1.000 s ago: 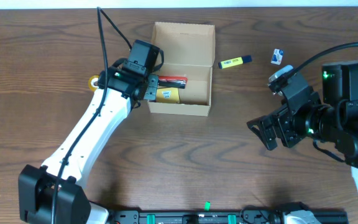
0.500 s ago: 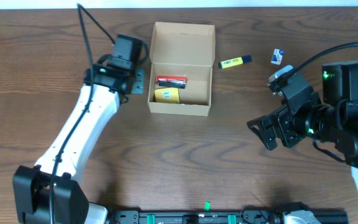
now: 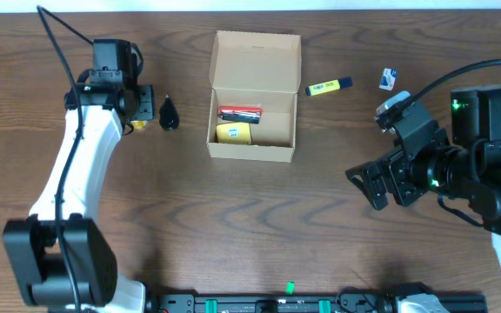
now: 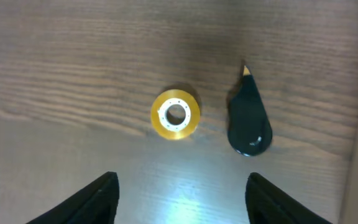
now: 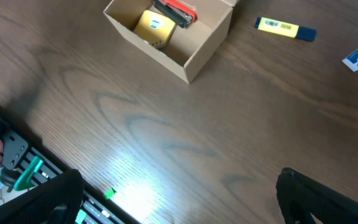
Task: Pack container
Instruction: 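Grasp the clear tape roll with the left gripper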
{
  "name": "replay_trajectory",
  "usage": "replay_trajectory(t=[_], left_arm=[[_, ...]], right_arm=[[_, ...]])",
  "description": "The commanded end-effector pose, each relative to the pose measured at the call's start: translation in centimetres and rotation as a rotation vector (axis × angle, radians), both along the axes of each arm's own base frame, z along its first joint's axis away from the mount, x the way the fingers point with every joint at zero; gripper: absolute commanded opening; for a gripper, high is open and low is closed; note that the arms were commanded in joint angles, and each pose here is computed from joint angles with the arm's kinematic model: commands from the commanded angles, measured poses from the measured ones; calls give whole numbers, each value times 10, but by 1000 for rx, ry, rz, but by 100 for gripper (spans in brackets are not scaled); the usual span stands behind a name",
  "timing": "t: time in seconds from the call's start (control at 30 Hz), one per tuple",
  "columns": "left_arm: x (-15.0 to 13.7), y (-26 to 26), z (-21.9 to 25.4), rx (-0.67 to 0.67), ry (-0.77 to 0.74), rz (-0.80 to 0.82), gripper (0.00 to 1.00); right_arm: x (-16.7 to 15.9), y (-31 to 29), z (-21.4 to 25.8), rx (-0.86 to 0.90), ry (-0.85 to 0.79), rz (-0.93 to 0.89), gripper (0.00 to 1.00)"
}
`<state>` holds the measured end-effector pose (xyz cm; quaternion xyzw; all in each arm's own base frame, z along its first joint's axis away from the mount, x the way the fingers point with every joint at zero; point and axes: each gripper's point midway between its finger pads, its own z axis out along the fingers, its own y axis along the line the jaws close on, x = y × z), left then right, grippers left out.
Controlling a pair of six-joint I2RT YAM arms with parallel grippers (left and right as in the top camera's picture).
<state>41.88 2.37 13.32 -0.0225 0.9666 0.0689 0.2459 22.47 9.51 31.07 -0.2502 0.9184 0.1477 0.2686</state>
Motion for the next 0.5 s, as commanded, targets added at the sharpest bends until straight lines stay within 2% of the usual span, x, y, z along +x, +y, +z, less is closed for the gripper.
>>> replay_trajectory(t=[0.0, 0.47], left_arm=[[8, 5, -19, 11, 34, -31, 70], [23, 30, -98, 8, 135, 12, 79]], right_arm=[[1, 0, 2, 2, -8, 9, 99], [1, 0, 2, 2, -7, 9, 99]])
